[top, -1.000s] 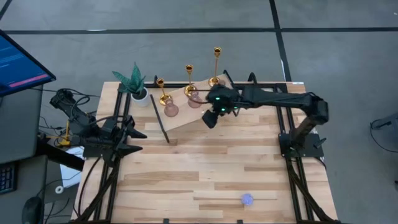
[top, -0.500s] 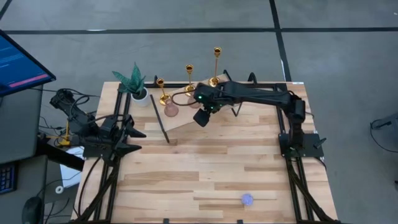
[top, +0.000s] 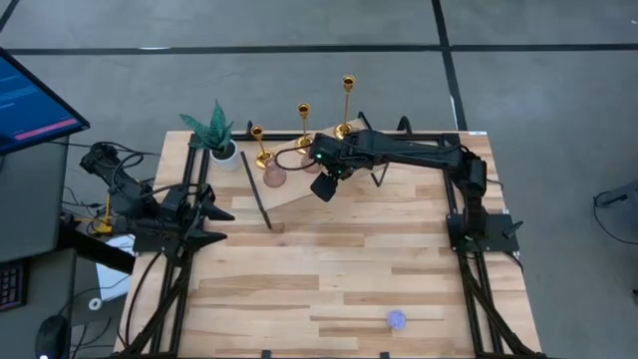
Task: Pick & Place candle stick holders
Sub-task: Put the yellow scented candle on the shelf
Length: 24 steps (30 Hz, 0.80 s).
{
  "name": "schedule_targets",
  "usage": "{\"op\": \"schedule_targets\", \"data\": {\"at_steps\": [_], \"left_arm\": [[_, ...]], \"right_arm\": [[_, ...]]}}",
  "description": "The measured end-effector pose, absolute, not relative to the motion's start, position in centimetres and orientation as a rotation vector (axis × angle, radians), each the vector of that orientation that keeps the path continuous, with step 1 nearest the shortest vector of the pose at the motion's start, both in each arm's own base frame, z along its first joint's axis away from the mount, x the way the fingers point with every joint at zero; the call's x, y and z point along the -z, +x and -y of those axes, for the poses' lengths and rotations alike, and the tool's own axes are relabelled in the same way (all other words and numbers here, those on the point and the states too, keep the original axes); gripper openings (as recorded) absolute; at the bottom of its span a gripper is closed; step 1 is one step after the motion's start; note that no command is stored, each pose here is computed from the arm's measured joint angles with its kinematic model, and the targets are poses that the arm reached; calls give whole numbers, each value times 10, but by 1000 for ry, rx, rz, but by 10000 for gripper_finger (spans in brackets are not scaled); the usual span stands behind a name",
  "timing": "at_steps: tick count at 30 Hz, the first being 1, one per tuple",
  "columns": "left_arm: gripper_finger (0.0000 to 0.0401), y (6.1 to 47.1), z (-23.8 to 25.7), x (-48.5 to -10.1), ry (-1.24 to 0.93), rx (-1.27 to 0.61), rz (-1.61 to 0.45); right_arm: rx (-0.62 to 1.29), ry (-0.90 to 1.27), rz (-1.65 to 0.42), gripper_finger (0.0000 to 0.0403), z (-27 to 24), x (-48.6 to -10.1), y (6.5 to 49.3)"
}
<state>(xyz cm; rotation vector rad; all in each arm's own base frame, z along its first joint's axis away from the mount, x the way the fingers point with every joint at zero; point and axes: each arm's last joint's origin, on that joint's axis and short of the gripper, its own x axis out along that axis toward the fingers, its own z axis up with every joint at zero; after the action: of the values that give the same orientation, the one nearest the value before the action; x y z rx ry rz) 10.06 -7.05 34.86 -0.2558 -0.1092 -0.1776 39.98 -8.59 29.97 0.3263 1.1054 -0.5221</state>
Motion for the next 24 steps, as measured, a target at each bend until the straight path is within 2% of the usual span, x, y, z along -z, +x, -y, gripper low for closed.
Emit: {"op": "schedule_targets", "data": {"at_steps": [24], "left_arm": [[214, 101, 71, -349, -260, 178, 110]], "right_arm": [[530, 329, -1092, 243, 89, -300, 400]]}}
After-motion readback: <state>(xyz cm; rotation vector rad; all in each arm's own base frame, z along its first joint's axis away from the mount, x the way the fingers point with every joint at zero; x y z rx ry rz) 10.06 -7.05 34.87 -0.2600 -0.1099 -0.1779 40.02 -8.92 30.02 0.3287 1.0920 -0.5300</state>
